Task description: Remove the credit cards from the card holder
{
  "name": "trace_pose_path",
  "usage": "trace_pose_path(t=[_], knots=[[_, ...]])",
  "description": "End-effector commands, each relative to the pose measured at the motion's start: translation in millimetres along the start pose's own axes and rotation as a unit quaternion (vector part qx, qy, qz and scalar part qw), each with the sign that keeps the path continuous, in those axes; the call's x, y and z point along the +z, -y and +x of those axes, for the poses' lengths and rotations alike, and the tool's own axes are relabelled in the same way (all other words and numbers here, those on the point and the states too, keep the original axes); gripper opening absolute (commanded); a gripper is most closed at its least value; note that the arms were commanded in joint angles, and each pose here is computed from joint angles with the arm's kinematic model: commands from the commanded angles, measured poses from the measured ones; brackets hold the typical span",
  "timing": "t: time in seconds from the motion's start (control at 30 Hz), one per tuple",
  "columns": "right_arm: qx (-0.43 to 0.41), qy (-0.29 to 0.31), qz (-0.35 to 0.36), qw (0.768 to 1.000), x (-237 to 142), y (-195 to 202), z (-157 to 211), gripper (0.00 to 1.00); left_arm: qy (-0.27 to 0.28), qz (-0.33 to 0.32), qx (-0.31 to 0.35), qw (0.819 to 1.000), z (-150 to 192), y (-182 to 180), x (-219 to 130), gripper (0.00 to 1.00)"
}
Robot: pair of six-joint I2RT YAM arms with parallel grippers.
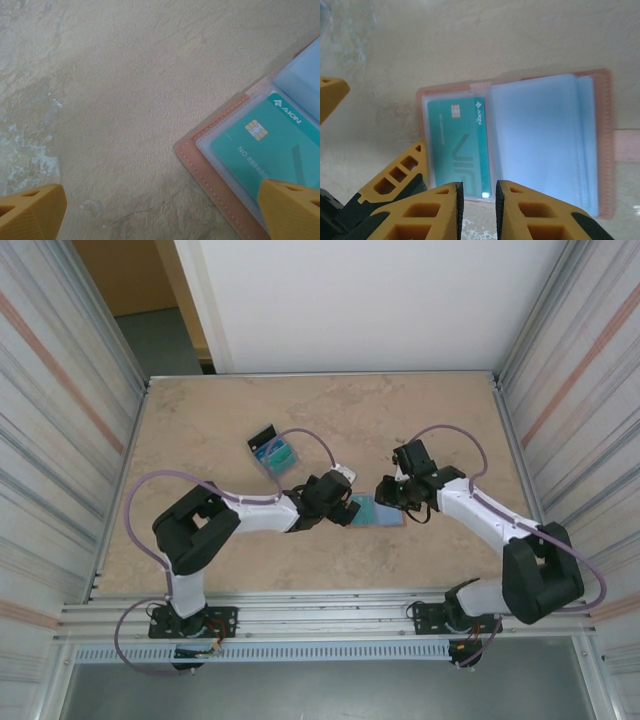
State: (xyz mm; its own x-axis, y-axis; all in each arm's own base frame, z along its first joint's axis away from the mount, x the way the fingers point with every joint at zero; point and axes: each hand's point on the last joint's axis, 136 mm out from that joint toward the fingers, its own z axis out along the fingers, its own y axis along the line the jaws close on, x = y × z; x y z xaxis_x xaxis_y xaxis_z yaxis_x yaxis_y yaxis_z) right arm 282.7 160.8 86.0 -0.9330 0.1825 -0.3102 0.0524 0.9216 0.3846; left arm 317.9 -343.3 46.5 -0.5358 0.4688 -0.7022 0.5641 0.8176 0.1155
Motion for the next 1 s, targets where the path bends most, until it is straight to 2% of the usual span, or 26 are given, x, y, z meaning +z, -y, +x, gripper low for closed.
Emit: trace_pose_path(t=[0.0,0.57,0.97], knots=[[0.008,-0.016,-0.024,1.0,8.3,-8.1,1.0,0.25,-0.007,-0.006,-0.007,1.0,-0.8,1.3,3.2,0.99],[0.013,-0.043,-0.035,0.998,31.7,-11.0,4.2,0.24,-0.024,-0.024,-0.001,0.999,13.2,-7.6,-1.4,0.99],[0.016,-0.054,-0.028,0.998,39.6,-5.0,7.7,0.23,0.011,-0.013,-0.011,1.0,-5.3,-8.7,-19.0,0.99]])
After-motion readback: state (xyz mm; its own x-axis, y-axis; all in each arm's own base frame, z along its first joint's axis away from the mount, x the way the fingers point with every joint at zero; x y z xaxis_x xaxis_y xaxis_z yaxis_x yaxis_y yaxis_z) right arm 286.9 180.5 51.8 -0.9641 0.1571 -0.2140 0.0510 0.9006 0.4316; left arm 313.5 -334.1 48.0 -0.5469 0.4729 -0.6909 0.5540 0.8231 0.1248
